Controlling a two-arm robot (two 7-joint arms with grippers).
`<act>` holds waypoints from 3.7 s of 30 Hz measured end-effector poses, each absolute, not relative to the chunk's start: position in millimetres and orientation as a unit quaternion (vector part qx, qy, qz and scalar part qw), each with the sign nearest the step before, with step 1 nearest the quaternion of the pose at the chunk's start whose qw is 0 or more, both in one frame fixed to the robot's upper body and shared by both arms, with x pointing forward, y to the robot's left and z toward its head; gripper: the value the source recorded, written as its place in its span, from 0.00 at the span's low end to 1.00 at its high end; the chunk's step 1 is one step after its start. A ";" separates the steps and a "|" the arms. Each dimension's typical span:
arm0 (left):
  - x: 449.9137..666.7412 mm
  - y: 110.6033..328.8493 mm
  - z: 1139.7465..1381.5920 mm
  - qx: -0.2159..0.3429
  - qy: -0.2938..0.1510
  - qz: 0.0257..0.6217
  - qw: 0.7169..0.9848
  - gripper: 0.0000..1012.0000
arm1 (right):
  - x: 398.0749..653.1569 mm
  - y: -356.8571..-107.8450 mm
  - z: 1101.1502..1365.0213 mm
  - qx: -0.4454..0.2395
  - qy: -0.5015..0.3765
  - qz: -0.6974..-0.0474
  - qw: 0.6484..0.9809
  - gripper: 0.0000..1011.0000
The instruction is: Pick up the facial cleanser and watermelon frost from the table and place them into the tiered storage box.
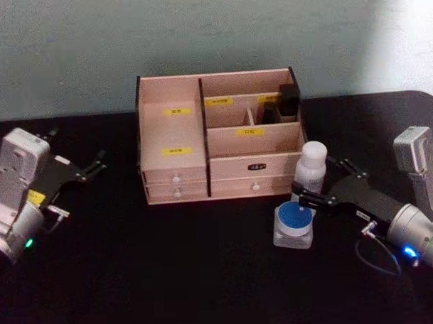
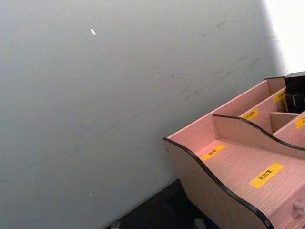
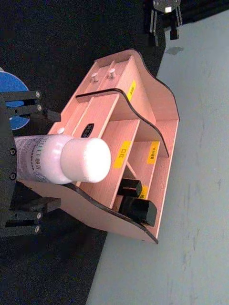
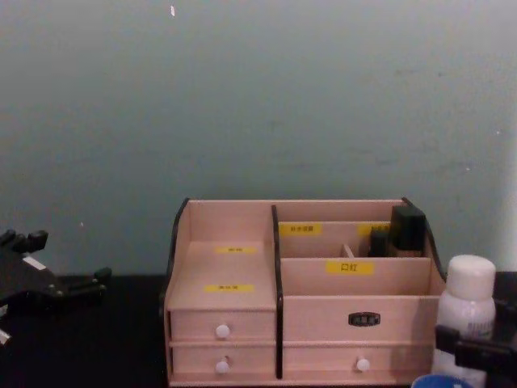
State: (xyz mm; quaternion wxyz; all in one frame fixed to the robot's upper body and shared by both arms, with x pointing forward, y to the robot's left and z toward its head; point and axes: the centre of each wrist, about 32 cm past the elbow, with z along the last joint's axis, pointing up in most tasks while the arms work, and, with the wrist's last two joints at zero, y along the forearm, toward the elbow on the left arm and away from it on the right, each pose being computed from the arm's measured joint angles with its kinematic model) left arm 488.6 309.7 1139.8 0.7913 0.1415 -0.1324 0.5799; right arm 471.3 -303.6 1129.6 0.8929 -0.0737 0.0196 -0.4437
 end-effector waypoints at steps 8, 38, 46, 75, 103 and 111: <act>488.6 309.7 1139.8 0.141 -0.132 0.580 0.791 0.99 | 475.0 -301.2 1129.3 -0.072 0.020 -0.443 0.893 0.99; 488.6 309.7 1139.8 0.141 -0.132 0.580 0.791 0.99 | 478.1 -298.4 1127.1 -0.072 0.036 -0.443 0.893 0.99; 488.6 309.7 1139.8 0.142 -0.132 0.580 0.791 0.99 | 478.1 -298.6 1127.2 -0.072 0.035 -0.444 0.893 0.99; 488.6 309.7 1139.8 0.141 -0.132 0.580 0.791 0.99 | 477.9 -298.7 1127.2 -0.072 0.033 -0.444 0.893 0.59; 488.6 309.7 1139.8 0.141 -0.132 0.580 0.791 0.99 | 474.9 -300.8 1133.4 -0.066 0.021 -0.443 0.894 0.59; 488.6 309.7 1139.8 0.142 -0.132 0.580 0.791 0.99 | 470.9 -304.7 1145.6 -0.052 0.012 -0.445 0.894 0.59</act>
